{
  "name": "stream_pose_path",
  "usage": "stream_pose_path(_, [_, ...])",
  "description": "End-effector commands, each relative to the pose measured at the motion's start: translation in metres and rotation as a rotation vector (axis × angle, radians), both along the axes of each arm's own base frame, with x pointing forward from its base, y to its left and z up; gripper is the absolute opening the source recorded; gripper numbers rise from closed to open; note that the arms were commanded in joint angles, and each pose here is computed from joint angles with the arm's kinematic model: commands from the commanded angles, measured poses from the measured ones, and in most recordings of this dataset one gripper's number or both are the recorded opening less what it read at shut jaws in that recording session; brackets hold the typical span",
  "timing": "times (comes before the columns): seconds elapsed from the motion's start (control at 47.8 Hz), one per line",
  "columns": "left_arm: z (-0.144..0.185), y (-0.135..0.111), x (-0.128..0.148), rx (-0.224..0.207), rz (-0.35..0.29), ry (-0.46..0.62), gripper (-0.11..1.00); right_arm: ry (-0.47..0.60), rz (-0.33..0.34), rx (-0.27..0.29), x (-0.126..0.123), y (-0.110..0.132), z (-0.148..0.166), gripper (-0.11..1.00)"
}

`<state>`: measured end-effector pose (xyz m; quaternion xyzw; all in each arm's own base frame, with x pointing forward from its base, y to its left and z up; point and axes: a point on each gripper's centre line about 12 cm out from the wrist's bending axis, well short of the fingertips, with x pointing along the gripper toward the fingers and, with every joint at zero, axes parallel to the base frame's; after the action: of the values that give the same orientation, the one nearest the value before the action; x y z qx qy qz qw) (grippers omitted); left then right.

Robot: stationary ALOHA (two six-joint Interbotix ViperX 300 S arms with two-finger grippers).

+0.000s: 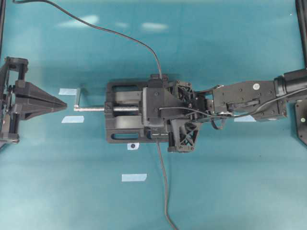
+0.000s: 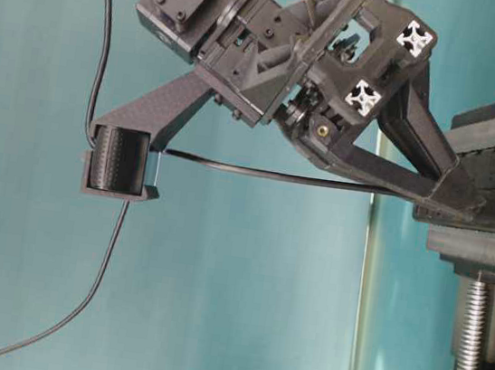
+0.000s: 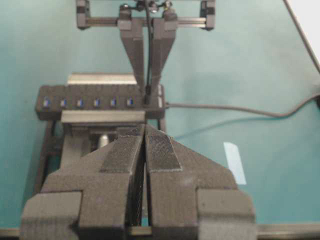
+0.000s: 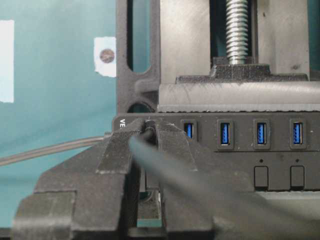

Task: Insert the USB into the front port of the fixed hub.
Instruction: 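Press the plug fully into the port while holding it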

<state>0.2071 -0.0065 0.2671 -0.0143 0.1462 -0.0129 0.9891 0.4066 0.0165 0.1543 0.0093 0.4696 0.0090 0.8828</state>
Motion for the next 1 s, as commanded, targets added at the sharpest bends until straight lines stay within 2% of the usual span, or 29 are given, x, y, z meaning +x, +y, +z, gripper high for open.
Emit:
stream_pose_path(0.0, [0.005,0.000,0.002,0.000,0.000,-0.015,0.00,0.000,-0.002,0.008,0.000,0.003,0.002,0.08])
stream_pose_path(0.44, [0.005,0.000,0.002,0.000,0.000,-0.014,0.00,-0.017,0.000,0.008,0.002,0.003,0.006,0.07])
stream_pose_path(0.586, [0.005,0.000,0.002,0.000,0.000,-0.015,0.00,-0.029,0.001,0.007,0.003,0.003,0.011,0.12])
stream_pose_path(0.712, [0.005,0.000,0.001,-0.001,0.000,-0.017,0.00,-0.040,0.004,0.002,0.005,0.003,0.014,0.20])
stream_pose_path(0.984, [0.009,0.000,-0.003,-0.003,-0.001,-0.038,0.00,-0.064,0.002,0.005,0.006,0.003,0.026,0.55])
